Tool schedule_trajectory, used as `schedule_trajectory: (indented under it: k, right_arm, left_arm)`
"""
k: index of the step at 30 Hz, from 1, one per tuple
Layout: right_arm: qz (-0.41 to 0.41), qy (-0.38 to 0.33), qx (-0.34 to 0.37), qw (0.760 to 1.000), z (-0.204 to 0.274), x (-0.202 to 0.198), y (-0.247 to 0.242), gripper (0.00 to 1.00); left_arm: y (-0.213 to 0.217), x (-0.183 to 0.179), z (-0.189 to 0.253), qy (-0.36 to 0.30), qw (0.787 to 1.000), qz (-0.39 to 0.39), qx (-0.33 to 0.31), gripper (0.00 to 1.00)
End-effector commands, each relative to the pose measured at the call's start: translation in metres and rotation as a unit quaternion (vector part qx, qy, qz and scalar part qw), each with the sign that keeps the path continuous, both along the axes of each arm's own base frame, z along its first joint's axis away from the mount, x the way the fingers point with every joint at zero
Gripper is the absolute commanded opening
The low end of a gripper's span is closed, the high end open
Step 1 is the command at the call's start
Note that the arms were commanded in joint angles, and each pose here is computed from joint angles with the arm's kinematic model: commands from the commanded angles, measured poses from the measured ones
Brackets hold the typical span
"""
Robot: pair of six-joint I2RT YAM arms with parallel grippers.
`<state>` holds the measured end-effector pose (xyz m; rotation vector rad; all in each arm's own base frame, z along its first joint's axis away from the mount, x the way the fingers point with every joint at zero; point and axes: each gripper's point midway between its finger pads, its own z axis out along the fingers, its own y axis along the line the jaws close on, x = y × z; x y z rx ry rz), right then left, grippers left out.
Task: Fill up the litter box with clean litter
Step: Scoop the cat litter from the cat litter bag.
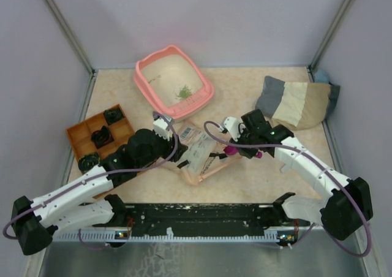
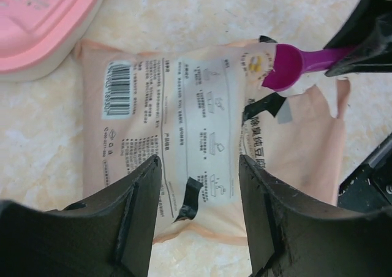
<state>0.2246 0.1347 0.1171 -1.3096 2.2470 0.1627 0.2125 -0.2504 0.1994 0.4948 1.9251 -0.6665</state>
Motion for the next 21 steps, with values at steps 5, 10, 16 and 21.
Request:
schedule_trajectory:
  k: [5,10,16,21]
  right_arm:
    - [0.027,-0.024,0.026,0.999,0.001,0.025,0.022,0.0]
    - [0.035,-0.02,0.029,0.999,-0.005,0.033,0.03,0.0]
    - [0.051,-0.023,0.058,0.997,-0.01,0.045,0.049,0.0]
    - [0.06,-0.033,0.093,0.993,-0.012,0.053,0.065,0.0]
  left_arm:
    - [0.019,0.02,-0.024,0.1,0.994,0.044,-0.024,0.64]
    - [0.027,0.026,-0.038,0.123,0.99,0.06,-0.015,0.68]
    - [0.028,0.028,-0.049,0.134,0.989,0.064,-0.011,0.68]
    - [0.027,0.029,-0.054,0.139,0.988,0.062,-0.011,0.68]
